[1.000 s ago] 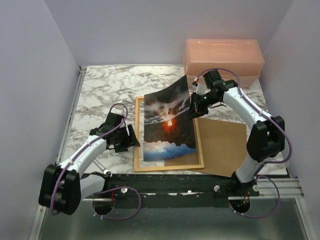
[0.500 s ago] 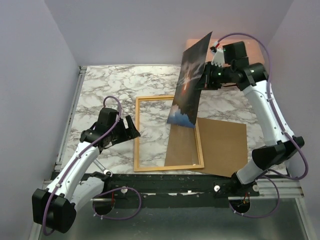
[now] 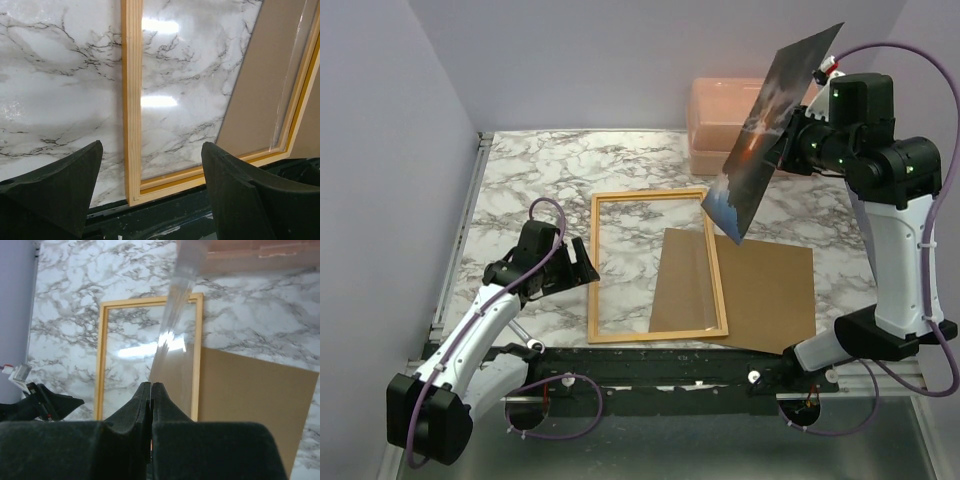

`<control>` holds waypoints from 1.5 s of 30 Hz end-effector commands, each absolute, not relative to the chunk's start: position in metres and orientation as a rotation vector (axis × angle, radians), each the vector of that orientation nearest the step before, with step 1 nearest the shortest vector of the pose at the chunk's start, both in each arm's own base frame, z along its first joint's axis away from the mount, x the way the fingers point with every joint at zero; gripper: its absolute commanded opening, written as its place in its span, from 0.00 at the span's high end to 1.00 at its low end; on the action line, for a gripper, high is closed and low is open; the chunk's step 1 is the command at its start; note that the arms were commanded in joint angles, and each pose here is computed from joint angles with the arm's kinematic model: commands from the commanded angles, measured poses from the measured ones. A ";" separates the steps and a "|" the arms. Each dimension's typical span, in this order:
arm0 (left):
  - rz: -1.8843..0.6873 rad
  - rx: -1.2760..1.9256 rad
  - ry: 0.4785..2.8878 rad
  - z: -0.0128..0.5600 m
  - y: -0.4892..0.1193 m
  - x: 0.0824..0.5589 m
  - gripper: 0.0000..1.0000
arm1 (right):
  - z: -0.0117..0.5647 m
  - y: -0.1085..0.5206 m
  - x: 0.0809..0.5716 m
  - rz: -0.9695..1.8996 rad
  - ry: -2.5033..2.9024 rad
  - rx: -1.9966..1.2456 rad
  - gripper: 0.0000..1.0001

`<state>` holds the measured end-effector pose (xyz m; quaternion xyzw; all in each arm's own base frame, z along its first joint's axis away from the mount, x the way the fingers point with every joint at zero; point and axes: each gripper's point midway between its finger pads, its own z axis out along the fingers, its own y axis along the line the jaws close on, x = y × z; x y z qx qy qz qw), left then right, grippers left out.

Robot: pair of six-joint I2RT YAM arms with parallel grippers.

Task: Put the photo into the frame
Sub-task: Turn over the photo from the photo frame.

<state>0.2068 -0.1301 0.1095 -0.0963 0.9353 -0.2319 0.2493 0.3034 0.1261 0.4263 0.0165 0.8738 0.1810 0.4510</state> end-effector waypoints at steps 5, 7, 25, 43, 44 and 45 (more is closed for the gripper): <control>-0.604 -0.235 2.589 0.098 -0.129 0.203 0.18 | 0.373 0.106 0.300 0.274 2.345 0.147 0.99; -0.604 -0.236 2.595 0.097 -0.129 0.203 0.18 | 0.360 0.108 0.304 0.259 2.386 0.143 0.99; -0.693 -0.229 2.560 0.113 -0.140 0.208 0.18 | 0.248 0.179 0.334 0.308 2.744 -0.054 0.99; -1.379 -0.131 2.339 0.172 -0.247 0.222 0.11 | 0.152 0.294 0.290 0.634 2.903 -0.269 0.78; -1.421 -0.132 2.324 0.174 -0.254 0.224 0.11 | 0.149 0.295 0.290 0.646 2.904 -0.260 0.77; -1.462 -0.131 2.317 0.175 -0.261 0.225 0.11 | 0.146 0.296 0.290 0.652 2.900 -0.251 0.76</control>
